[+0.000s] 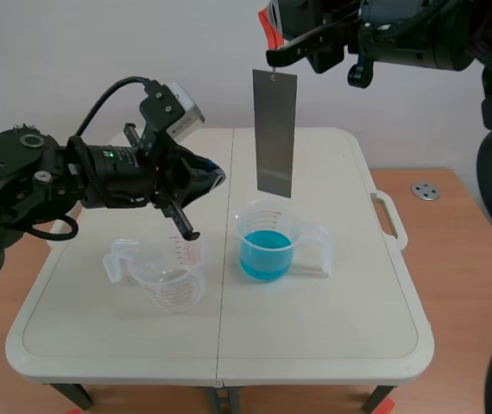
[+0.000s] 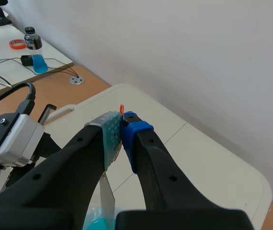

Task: Hold the metal plate by the orange handle, dip it into the blue solution, take it out and point at it, then put the plate back in the beaker on the left.
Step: 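Point at the plate with the left hand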

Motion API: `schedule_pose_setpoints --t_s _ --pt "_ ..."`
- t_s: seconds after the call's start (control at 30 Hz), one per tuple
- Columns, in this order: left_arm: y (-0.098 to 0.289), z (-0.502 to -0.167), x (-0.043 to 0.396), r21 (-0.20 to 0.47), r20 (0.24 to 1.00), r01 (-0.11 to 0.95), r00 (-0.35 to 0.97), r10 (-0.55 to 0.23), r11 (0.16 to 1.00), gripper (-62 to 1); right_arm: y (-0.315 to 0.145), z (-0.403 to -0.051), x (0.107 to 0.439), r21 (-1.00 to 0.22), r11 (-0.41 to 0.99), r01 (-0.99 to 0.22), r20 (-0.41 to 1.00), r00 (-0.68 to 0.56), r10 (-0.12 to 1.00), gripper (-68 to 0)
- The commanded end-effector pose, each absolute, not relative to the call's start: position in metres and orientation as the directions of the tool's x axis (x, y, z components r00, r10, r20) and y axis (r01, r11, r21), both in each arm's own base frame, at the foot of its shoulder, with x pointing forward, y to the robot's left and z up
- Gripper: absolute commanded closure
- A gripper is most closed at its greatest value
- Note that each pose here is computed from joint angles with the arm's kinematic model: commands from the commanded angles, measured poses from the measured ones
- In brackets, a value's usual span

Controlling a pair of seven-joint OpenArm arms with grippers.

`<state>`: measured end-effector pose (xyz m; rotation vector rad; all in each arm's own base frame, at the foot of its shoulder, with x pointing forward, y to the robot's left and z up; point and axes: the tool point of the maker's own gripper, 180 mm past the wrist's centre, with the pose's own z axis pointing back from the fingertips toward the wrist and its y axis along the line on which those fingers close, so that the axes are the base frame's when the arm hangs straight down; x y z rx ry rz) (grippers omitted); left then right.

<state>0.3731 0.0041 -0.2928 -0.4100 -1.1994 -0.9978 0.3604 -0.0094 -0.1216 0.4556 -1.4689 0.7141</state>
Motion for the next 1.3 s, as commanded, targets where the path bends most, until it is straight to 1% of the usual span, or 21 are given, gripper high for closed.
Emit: schedule_pose_setpoints --t_s 0.0,0.4,1.27 --pt "-0.002 -0.282 0.377 0.243 0.914 0.810 -0.007 -0.405 0.534 -1.4 -0.006 -0.108 0.357 -0.161 0.706 -0.690 0.986 -0.089 0.138 -1.5" --pt "-0.020 -0.290 0.369 0.273 0.895 0.833 -0.037 -0.445 0.481 -1.4 -0.006 -0.108 0.357 -0.161 0.706 -0.690 0.986 -0.089 0.138 -1.5" --pt "-0.019 -0.292 0.368 0.284 0.888 0.833 -0.042 -0.458 0.475 -1.4 -0.006 -0.108 0.357 -0.161 0.706 -0.690 0.986 -0.090 0.138 -1.5"
